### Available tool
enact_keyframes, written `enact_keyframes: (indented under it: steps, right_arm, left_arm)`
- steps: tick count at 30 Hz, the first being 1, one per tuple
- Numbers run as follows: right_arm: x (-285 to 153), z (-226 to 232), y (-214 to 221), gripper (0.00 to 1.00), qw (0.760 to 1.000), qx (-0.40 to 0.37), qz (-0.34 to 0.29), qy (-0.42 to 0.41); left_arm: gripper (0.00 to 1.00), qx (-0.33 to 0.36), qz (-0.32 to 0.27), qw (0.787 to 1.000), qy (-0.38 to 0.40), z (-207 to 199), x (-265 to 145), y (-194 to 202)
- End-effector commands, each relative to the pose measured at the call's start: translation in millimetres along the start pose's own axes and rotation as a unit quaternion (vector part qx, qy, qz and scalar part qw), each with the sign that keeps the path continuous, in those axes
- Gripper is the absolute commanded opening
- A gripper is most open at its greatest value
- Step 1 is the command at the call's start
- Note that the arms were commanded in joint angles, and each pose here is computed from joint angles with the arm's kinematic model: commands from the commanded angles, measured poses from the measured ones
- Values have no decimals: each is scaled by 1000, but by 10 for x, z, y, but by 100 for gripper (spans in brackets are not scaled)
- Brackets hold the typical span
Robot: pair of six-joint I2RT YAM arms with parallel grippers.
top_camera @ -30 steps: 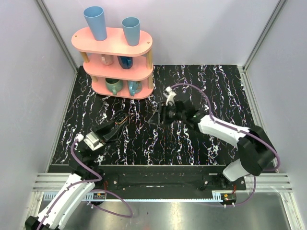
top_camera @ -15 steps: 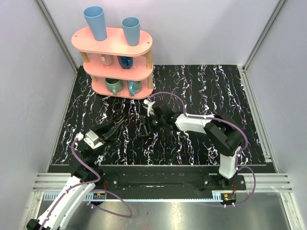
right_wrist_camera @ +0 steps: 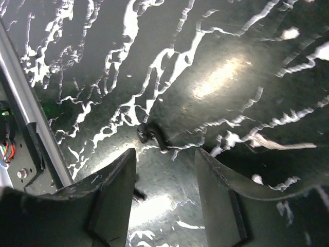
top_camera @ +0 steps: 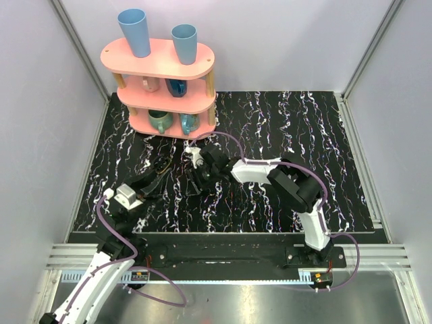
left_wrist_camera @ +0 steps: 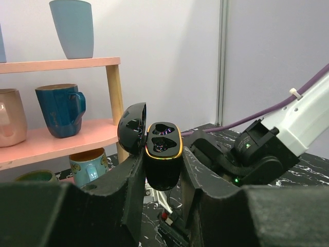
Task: Insert the wireless bluetooth earbuds into the charging case
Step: Pick up the right earbud from the center of the board.
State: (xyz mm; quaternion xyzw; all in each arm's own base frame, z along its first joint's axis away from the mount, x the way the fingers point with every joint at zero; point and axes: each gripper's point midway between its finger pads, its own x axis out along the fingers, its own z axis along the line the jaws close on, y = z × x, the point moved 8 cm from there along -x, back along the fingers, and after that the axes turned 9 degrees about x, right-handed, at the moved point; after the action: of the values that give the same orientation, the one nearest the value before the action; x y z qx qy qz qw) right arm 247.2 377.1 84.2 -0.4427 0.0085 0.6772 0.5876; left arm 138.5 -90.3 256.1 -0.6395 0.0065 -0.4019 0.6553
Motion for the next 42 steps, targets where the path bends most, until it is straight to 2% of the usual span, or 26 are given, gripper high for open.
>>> enact_keyframes:
  steps: [1, 7, 15, 20, 26, 30, 31, 34, 36, 38, 42]
  right_arm:
    - [119, 142, -40, 57, 999, -49, -5, -6]
    - [238, 147, -3, 58, 997, -76, 1, 14]
    - [318, 26, 157, 55, 989, -106, 31, 101]
    - [350, 58, 273, 53, 986, -120, 45, 108]
    - [393, 53, 456, 51, 986, -104, 58, 120]
    - [358, -8, 467, 45, 981, -96, 47, 163]
    - [341, -16, 465, 40, 980, -94, 43, 170]
    - [260, -45, 463, 39, 976, -90, 29, 197]
    - [185, -74, 478, 31, 972, -84, 18, 219]
    - [105, -80, 454, 31, 969, -77, 4, 235]
    - [-66, -138, 542, 31, 967, -16, -5, 255]
  left_arm:
    - [0, 11, -34, 999, -24, 75, 33, -253]
    - [0, 10, -35, 999, -21, 72, 27, -285]
    - [0, 9, -39, 999, -25, 76, 16, -301]
    - [0, 7, -40, 999, -26, 75, 12, -289]
    - [0, 7, -38, 999, -29, 80, 9, -291]
    - [0, 7, -40, 999, -29, 79, 4, -290]
    - [0, 7, -40, 999, -29, 80, 5, -293]
    - [0, 7, -39, 999, -29, 81, 11, -293]
    - [0, 8, -37, 999, -25, 76, 20, -287]
    - [0, 7, -36, 999, -24, 73, 24, -280]
    - [0, 6, -31, 999, -19, 63, 34, -267]
